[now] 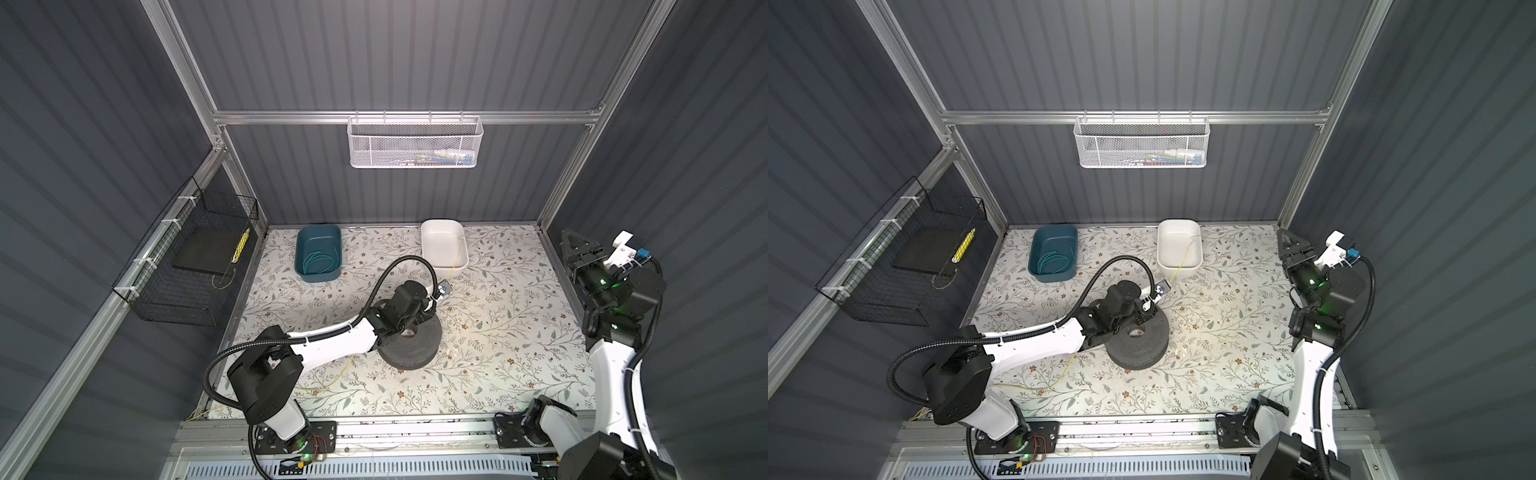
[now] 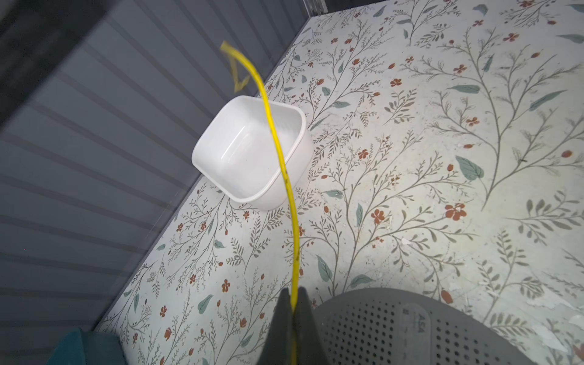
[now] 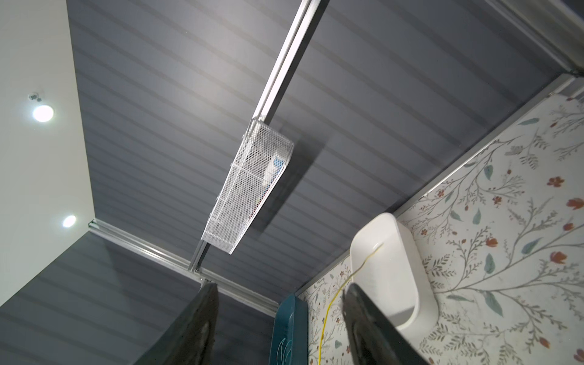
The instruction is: Wrap the cables
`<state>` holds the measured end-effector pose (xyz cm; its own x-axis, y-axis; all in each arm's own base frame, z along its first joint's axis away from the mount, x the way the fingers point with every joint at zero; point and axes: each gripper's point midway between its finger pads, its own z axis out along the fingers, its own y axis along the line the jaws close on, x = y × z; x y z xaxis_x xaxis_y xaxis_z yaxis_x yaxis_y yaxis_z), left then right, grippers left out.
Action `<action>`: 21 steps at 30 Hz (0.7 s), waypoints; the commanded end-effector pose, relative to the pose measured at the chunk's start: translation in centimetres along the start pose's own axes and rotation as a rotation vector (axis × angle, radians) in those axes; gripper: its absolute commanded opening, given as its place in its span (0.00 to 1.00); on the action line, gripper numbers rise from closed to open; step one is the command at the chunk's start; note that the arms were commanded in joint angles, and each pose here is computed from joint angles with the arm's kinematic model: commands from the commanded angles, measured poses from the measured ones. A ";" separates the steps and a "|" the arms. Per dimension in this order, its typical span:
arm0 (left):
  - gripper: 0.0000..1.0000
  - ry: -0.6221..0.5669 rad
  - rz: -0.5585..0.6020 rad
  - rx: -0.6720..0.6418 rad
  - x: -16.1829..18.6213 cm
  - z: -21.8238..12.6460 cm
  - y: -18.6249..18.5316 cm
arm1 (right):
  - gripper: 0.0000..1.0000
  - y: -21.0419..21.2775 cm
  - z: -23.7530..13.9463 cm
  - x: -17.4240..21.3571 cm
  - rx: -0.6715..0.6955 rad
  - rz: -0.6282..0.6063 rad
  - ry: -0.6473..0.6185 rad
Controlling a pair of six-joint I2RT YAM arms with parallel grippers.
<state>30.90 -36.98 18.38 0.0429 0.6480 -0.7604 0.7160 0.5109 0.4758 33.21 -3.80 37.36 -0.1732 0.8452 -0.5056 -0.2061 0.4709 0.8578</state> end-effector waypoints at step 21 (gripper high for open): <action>0.00 -0.305 -0.153 0.297 -11.4 1.7 -2.9 | 0.44 -1.7 2.5 22.0 0.050 0.027 0.525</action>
<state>30.16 -45.70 23.22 0.0917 0.4179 -0.9038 0.8736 0.4019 0.2745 31.61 14.71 24.49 -0.6641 0.6172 -0.4220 -0.1283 0.4620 0.8776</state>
